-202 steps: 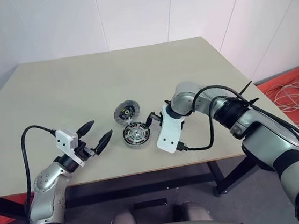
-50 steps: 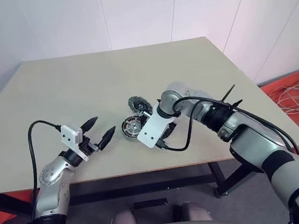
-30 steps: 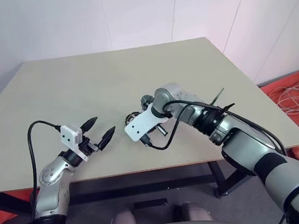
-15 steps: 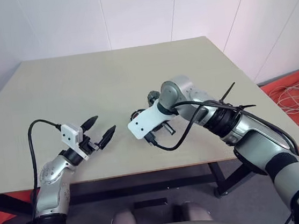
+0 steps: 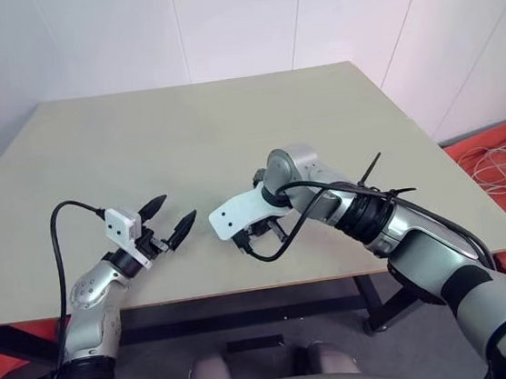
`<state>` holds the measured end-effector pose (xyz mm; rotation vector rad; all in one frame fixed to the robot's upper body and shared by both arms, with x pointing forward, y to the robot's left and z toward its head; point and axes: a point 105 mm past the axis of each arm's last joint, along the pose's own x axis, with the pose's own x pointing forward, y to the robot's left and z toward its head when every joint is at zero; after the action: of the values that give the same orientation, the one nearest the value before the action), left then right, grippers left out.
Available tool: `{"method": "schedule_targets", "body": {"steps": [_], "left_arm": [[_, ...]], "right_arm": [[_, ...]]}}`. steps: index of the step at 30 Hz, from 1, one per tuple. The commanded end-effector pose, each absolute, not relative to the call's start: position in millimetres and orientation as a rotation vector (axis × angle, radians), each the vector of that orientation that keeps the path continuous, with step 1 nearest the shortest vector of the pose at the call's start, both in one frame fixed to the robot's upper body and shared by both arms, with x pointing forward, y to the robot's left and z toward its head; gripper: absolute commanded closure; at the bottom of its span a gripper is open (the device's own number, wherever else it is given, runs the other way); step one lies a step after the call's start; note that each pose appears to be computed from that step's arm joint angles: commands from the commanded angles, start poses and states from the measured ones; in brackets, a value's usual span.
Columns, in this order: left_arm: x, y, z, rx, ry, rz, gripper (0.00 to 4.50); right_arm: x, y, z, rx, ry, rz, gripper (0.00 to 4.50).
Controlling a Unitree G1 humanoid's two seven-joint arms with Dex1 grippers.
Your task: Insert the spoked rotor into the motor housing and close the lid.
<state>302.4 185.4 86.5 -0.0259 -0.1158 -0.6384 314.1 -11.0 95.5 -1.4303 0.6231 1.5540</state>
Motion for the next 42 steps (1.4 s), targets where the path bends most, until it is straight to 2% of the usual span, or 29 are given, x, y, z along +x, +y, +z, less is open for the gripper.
{"method": "schedule_targets", "body": {"steps": [1,2,5,12,15,22,29,32,34,37,40,42], "left_arm": [[304.8,182.8,97.3,-0.007,-0.163,-0.649,0.00],[304.8,182.5,97.1,-0.007,-0.163,-0.650,0.00],[304.5,182.0,96.6,-0.008,-0.163,-0.649,0.00],[303.6,181.6,95.8,-0.011,-0.162,-0.647,0.00],[303.5,181.3,95.6,-0.012,-0.163,-0.646,0.00],[304.0,179.2,94.8,-0.016,-0.160,-0.655,0.00],[305.3,178.7,95.8,-0.013,-0.158,-0.667,0.00],[305.1,180.9,97.5,-0.008,-0.160,-0.667,0.00],[303.9,183.5,98.9,-0.003,-0.163,-0.664,0.00],[299.3,187.4,99.4,0.013,-0.156,-0.672,0.00],[293.0,191.1,98.5,0.029,-0.141,-0.687,0.00],[289.3,197.6,97.4,0.041,-0.125,-0.682,0.00]], "right_arm": [[318.7,-2.7,110.9,-1.440,0.555,1.522,4.49],[318.9,-2.0,110.9,-1.436,0.554,1.520,4.49],[319.4,-1.6,111.1,-1.433,0.560,1.516,3.55],[320.7,0.9,114.5,-1.423,0.568,1.500,1.11],[312.6,2.7,123.3,-1.417,0.555,1.533,0.08],[294.5,7.6,154.2,-1.386,0.471,1.587,0.03],[283.1,14.4,203.4,-1.101,0.365,1.659,0.03],[296.7,18.5,244.1,-0.871,0.227,1.586,0.03],[320.5,9.6,270.4,-0.669,0.154,1.457,0.03],[367.0,-35.8,278.9,-0.480,0.123,1.187,0.60],[394.0,-75.3,272.8,-0.335,0.118,0.989,1.63],[407.9,-106.7,256.1,-0.247,0.127,0.849,2.29]]}}
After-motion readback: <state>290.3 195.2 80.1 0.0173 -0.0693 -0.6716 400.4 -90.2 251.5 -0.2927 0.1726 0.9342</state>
